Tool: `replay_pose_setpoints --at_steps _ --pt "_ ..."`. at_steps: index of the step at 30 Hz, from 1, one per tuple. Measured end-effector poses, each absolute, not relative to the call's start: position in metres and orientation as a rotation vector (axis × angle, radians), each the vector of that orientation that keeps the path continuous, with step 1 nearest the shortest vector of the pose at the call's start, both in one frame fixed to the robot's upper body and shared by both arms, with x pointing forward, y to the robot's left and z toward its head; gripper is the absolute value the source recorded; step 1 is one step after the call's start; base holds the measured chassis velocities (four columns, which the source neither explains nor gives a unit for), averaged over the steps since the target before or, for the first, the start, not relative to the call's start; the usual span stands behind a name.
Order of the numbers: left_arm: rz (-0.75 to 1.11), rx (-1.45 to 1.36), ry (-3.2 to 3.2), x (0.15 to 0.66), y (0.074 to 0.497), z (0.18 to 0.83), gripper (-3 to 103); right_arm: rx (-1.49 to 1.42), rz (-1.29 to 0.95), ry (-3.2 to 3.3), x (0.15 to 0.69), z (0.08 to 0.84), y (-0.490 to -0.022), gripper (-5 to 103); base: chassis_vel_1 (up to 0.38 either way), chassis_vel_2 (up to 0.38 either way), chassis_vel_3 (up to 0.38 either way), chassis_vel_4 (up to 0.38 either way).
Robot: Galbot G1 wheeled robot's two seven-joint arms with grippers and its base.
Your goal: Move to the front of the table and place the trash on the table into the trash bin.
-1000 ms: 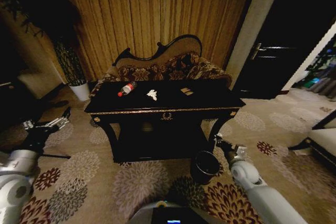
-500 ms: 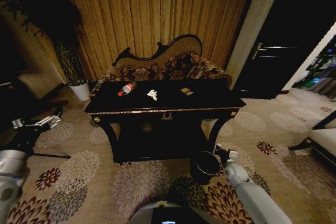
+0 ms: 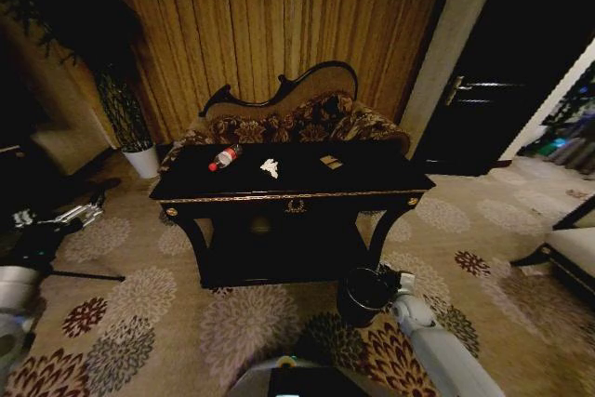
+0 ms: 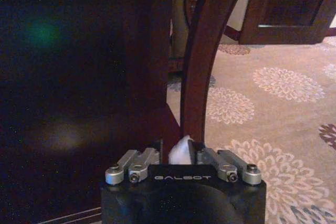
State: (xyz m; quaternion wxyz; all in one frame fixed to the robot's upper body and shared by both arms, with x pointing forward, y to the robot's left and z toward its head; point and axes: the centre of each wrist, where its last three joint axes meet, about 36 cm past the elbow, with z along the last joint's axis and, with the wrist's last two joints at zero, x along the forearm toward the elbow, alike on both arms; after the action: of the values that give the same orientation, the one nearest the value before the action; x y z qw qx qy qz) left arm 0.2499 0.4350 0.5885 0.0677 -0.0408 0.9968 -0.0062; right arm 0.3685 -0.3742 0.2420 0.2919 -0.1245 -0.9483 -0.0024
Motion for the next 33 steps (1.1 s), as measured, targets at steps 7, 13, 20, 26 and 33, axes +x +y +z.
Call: replay_pose_setpoints --at_steps 7,13,20,26,33 --pt "-0.009 -0.12 3.007 0.252 0.437 0.589 100 -0.334 0.005 -2.54 0.366 0.246 -0.377 54 0.0 0.0 0.0 0.0" --pt "-0.008 -0.116 3.005 0.252 0.437 0.59 100 -0.324 0.005 -2.555 0.367 0.252 -0.376 76 0.0 0.0 0.0 0.0" --pt "-0.006 -0.116 3.012 0.252 0.437 0.589 100 -0.321 -0.008 -2.555 0.365 0.253 -0.374 99 0.0 0.0 0.0 0.0" --pt "0.001 -0.114 3.012 0.252 0.437 0.589 100 -0.315 -0.006 -2.555 0.364 0.253 -0.375 100 0.0 0.0 0.0 0.0" --pt "0.0 -0.113 3.013 0.252 0.437 0.589 100 -0.315 -0.027 -2.558 0.366 0.258 -0.377 100 0.0 0.0 0.0 0.0"
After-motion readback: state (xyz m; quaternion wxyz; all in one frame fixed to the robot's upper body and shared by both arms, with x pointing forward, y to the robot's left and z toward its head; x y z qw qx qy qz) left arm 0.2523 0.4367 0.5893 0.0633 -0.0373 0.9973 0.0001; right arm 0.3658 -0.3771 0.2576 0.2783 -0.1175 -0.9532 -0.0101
